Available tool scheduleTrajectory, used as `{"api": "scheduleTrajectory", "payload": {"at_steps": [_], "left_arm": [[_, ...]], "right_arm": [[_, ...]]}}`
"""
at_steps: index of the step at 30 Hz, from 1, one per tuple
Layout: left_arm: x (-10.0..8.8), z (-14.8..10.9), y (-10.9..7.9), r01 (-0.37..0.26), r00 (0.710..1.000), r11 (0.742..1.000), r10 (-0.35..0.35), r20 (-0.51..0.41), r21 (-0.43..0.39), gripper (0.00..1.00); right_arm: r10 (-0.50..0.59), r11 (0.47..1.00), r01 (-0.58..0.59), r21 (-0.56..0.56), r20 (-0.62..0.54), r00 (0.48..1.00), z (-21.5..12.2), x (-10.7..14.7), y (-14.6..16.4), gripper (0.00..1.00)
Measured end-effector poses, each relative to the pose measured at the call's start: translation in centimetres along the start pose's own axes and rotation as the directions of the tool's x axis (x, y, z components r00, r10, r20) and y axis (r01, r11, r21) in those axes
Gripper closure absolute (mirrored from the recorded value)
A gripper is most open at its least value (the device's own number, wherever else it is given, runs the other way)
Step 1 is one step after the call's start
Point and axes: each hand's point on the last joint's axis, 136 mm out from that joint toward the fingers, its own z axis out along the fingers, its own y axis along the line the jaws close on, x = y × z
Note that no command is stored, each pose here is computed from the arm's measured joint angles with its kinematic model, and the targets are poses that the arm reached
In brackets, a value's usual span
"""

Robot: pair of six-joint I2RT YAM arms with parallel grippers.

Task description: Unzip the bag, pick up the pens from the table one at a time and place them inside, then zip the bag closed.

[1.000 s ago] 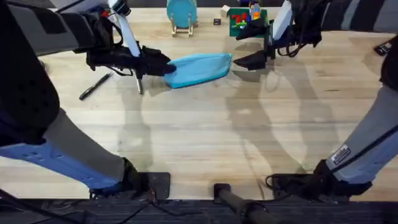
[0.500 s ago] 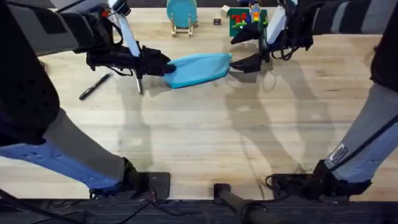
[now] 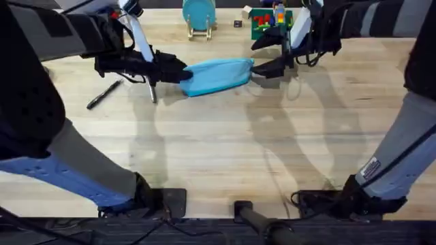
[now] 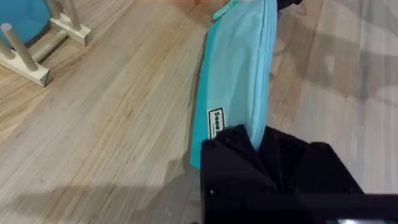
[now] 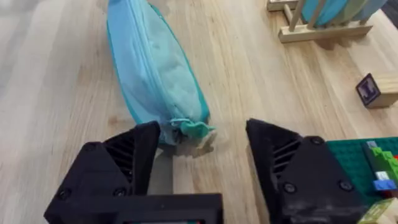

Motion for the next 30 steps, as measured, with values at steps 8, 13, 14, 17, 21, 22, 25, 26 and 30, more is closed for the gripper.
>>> {"api": "scheduleTrajectory", "payload": {"at_steps": [8, 13, 14, 17, 21, 22, 25, 26, 30], "left_arm": [[0.0, 0.0, 0.0, 0.0, 1.0, 1.0, 0.0, 0.0, 0.0, 0.957], [0.0, 0.0, 0.1, -0.003, 1.0, 1.0, 0.003, 0.001, -0.002, 0.957], [0.0, 0.0, 0.1, -0.003, 1.0, 1.0, 0.003, 0.001, -0.003, 0.957], [-0.1, 0.0, 0.1, -0.003, 1.0, 1.0, 0.003, 0.002, -0.003, 0.957], [-0.1, 0.0, 0.1, -0.003, 1.0, 1.0, 0.003, 0.002, -0.003, 0.957], [-0.1, 0.0, 0.1, -0.003, 1.0, 1.0, 0.003, 0.002, -0.003, 0.957], [-0.1, 0.0, 0.1, -0.004, 1.0, 1.0, 0.004, 0.002, -0.002, 0.957], [-0.1, 0.0, 0.1, -0.004, 1.0, 1.0, 0.004, 0.002, -0.002, 0.957], [-0.1, 0.0, 0.1, -0.005, 1.0, 1.0, 0.005, 0.002, -0.003, 0.957]], "right_arm": [[0.013, 1.0, -0.013, -0.02, 0.031, 0.999, 0.0, -0.5, 0.4, 0.346], [0.027, 0.999, -0.026, -0.032, 0.041, 0.999, 0.0, -0.6, 0.7, 0.63], [0.026, 0.999, -0.025, -0.033, 0.041, 0.999, 0.0, -0.7, 0.8, 0.656], [0.036, 0.999, -0.035, -0.038, 0.037, 0.999, 0.1, -0.6, 0.9, 0.73], [0.067, 0.997, -0.066, -0.048, 0.02, 0.998, 0.1, -0.2, 1.3, 0.803], [0.075, 0.996, -0.074, -0.05, 0.016, 0.997, 0.1, -0.2, 1.4, 0.816], [0.083, 0.995, -0.083, -0.051, 0.007, 0.997, 0.0, 0.0, 1.5, 0.957], [0.085, 0.995, -0.084, -0.05, 0.005, 0.996, 0.0, 0.1, 1.5, 0.956], [0.088, 0.995, -0.088, -0.047, 0.005, 0.996, -0.1, 0.1, 1.4, 0.961]]}}
